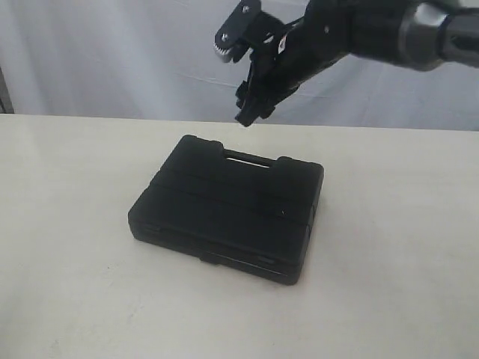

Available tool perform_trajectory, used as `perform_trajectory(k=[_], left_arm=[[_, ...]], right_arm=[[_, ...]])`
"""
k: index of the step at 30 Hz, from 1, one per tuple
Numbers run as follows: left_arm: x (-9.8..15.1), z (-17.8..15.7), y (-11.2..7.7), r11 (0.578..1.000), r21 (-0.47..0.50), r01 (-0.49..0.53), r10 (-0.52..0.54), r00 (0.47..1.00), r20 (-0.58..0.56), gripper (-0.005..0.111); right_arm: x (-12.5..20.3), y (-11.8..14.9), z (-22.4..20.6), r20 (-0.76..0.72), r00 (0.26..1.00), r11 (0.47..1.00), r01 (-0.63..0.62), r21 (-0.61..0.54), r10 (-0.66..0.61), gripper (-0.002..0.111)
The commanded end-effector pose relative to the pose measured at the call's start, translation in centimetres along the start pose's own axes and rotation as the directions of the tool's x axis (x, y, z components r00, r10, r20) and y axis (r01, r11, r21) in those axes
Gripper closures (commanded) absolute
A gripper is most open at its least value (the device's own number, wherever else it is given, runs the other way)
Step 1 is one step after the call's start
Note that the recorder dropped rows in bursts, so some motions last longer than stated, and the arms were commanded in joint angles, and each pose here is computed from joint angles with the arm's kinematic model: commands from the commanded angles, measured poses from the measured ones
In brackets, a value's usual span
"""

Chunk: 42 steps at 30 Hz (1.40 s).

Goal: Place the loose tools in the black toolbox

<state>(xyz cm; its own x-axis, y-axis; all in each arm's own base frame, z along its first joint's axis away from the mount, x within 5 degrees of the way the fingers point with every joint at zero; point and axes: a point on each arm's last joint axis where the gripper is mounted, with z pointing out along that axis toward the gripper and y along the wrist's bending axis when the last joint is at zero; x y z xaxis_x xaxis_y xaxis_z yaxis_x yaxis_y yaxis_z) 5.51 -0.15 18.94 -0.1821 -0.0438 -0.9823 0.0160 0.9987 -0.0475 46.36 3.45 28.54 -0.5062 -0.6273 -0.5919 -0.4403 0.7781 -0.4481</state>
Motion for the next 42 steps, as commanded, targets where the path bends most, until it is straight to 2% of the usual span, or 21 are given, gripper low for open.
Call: perform_trajectory(k=[1, 6, 9, 15, 20, 21, 24, 27, 32, 38, 42], left_arm=[[0.1, 0.0, 0.0, 1.0, 0.004, 0.006, -0.006, 1.0, 0.001, 0.107], [0.1, 0.0, 0.0, 1.0, 0.004, 0.006, -0.006, 1.0, 0.001, 0.107], [0.1, 0.0, 0.0, 1.0, 0.004, 0.006, -0.006, 1.0, 0.001, 0.107], [0.1, 0.0, 0.0, 1.0, 0.004, 0.006, -0.006, 1.0, 0.001, 0.107], [0.1, 0.0, 0.0, 1.0, 0.004, 0.006, -0.006, 1.0, 0.001, 0.107], [0.1, 0.0, 0.0, 1.0, 0.004, 0.006, -0.006, 1.0, 0.001, 0.107], [0.1, 0.0, 0.0, 1.0, 0.004, 0.006, -0.006, 1.0, 0.001, 0.107], [0.1, 0.0, 0.0, 1.0, 0.004, 0.006, -0.006, 1.0, 0.001, 0.107], [0.1, 0.0, 0.0, 1.0, 0.004, 0.006, -0.006, 1.0, 0.001, 0.107], [0.1, 0.0, 0.0, 1.0, 0.004, 0.006, -0.006, 1.0, 0.001, 0.107], [0.1, 0.0, 0.0, 1.0, 0.004, 0.006, -0.006, 1.0, 0.001, 0.107]], right_arm=[[-0.1, -0.6, -5.5, -0.118, 0.964, 0.97, -0.241, -0.029, 0.236, 0.049], [0.2, -0.6, -12.8, -0.239, 0.887, 0.91, -0.413, -0.031, 0.394, 0.071], [0.4, -0.2, -17.1, -0.275, 0.841, 0.866, -0.498, -0.052, 0.467, 0.079], [1.3, 1.6, -25.5, -0.137, 0.835, 0.823, -0.549, -0.148, 0.533, 0.08], [5.9, 5.6, -30.0, -0.134, 0.819, 0.792, -0.574, -0.209, 0.558, 0.081], [6.9, 6.3, -30.4, -0.141, 0.817, 0.789, -0.576, -0.214, 0.559, 0.081], [9.3, 8.0, -30.4, -0.026, 0.803, 0.783, -0.588, -0.203, 0.596, 0.084], [11.6, 9.6, -29.8, 0.057, 0.78, 0.773, -0.603, -0.197, 0.623, 0.092], [14.7, 12.4, -29.5, 0.033, 0.747, 0.729, -0.637, -0.252, 0.664, 0.108], [16.3, 13.6, -29.7, 0.061, 0.742, 0.73, -0.637, -0.247, 0.667, 0.109], [16.6, 12.9, -29.9, 0.18, 0.752, 0.773, -0.609, -0.176, 0.634, 0.109]])
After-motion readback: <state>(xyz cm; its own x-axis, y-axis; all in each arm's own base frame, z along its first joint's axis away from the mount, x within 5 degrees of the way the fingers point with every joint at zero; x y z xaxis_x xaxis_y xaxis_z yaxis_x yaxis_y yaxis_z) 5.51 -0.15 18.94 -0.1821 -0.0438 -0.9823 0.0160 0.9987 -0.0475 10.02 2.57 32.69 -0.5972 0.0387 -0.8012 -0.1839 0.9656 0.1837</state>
